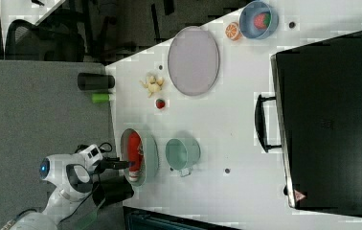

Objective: Pick Ketchup from the table and place it in strainer.

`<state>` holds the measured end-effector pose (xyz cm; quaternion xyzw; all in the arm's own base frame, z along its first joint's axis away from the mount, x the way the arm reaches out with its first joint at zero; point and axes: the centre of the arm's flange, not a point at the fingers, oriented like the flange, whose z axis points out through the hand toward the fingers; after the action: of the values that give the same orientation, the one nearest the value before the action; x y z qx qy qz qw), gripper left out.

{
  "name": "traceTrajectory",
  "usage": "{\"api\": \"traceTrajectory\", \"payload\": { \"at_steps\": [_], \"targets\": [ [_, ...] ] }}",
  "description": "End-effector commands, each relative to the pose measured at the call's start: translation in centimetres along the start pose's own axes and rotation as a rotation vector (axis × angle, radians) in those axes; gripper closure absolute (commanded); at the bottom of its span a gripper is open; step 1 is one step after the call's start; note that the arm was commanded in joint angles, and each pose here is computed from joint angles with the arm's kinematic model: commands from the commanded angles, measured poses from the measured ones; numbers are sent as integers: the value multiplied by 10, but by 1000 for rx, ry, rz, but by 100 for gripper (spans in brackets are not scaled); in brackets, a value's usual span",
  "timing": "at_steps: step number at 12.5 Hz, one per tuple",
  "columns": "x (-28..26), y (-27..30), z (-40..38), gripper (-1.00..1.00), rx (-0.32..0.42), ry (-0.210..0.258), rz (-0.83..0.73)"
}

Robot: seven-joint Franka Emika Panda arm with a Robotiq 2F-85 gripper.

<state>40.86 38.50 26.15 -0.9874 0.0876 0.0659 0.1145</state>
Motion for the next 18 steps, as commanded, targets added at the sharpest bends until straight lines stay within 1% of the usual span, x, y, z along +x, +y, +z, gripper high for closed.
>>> {"api": "traceTrajectory", "payload": {
  "at_steps": [1,3,5,8,10,11,12,13,15,18],
  "targets": [
    [19,-2,-54,-100,11,105,72],
    [29,23,-81,-100,-85,103,117],
    [47,56,-118,-100,-161,127,192],
    [78,121,-193,-100,-196,226,356],
    [93,174,-248,-100,-195,293,484],
    [96,200,-275,-100,-191,316,546],
    [95,225,-298,-100,-192,322,607],
    [93,247,-318,-100,-194,318,662],
    [91,275,-354,-100,-172,311,737],
    [84,287,-391,-100,-166,263,788]
  ]
}}
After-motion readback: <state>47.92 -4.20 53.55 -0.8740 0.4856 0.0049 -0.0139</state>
